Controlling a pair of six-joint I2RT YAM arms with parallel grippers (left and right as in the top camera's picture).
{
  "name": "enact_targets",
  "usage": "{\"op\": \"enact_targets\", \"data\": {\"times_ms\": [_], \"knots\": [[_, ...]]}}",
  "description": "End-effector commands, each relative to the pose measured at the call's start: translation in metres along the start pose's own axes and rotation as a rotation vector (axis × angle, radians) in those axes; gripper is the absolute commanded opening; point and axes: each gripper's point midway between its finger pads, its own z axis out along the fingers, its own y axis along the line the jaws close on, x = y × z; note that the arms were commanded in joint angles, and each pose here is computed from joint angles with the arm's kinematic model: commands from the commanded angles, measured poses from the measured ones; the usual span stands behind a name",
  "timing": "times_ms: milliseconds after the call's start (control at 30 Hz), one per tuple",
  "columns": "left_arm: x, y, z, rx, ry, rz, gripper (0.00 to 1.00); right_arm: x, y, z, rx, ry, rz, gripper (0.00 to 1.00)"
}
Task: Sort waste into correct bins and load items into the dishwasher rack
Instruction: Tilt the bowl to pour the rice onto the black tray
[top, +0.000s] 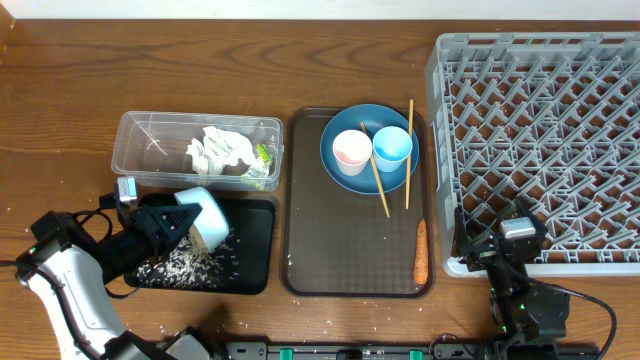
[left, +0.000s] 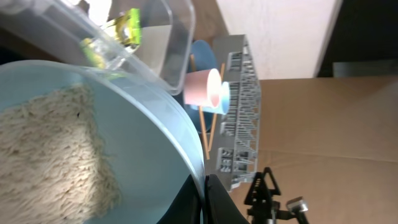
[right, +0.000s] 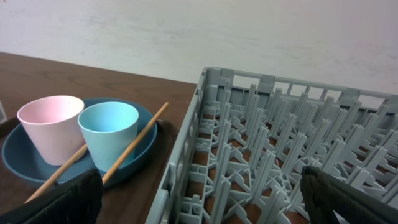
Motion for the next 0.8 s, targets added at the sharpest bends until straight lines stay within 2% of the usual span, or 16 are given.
{"op": "enact_targets", "data": {"times_ms": [0,300,567,767], "knots": [[-0.003,-0.013,-0.002,0.065,-0.024,0.039,0.06,0.0,0.002,0.0,-0.006,-0.001,-0.007,0.99],[-0.008,-0.037,-0.005,0.207,-0.061,0.026,0.07,0.0,0.001,0.0,-0.006,-0.001,-0.007,0.99],[0.0,-0.04,-0.005,0.214,-0.042,-0.056,0.06,0.0,0.001,0.0,-0.006,-0.001,-0.007,0.99],[-0.003,-0.039,-0.005,0.212,-0.049,-0.026,0.07,0.0,0.001,0.0,-0.006,-0.001,-0.007,0.99]]}}
